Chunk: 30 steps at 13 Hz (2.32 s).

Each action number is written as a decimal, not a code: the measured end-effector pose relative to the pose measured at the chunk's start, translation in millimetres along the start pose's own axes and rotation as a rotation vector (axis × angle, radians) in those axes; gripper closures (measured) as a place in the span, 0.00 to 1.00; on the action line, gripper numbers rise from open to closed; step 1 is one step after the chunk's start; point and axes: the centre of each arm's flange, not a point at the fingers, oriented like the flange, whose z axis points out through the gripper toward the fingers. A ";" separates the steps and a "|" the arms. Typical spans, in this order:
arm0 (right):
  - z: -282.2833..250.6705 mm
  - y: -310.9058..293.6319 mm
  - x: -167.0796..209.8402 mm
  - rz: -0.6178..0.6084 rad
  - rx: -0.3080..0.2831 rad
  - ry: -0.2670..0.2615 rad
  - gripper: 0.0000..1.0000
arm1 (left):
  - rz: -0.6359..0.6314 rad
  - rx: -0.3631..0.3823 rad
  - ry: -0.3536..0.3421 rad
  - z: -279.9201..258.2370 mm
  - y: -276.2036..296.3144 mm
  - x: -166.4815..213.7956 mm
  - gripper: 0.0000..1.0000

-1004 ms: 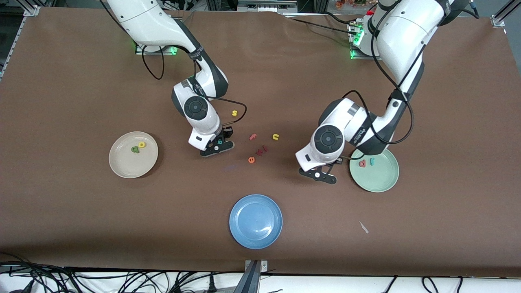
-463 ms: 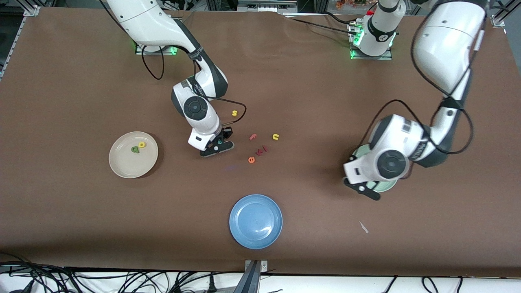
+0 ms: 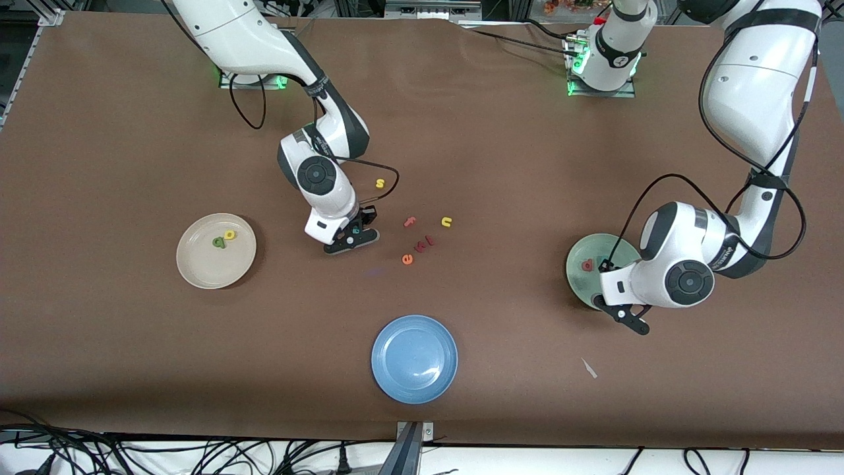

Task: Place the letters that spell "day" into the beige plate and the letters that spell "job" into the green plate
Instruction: 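Carry the blue o to the green plate while the right carries the y, then open the left gripper over the green plate while the right carries the y, then open the right gripper over the beige plate while the left gripper withdraws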

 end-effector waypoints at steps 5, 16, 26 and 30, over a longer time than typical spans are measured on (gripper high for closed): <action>-16.8 13.0 13.4 0.011 -0.007 -0.031 0.75 | 0.011 0.016 0.021 32.7 -9.4 -2.4 0.75; -63.4 151.1 23.3 -0.191 -0.079 -0.140 0.75 | 0.094 0.025 -0.006 -86.7 56.6 -4.1 0.00; -68.0 263.9 2.1 -0.308 -0.101 -0.189 0.75 | 0.018 0.063 0.096 -277.8 91.0 -84.7 0.00; -63.5 316.5 -5.1 -0.342 -0.095 -0.173 0.75 | -0.071 -0.027 0.211 -308.8 76.9 -108.5 0.00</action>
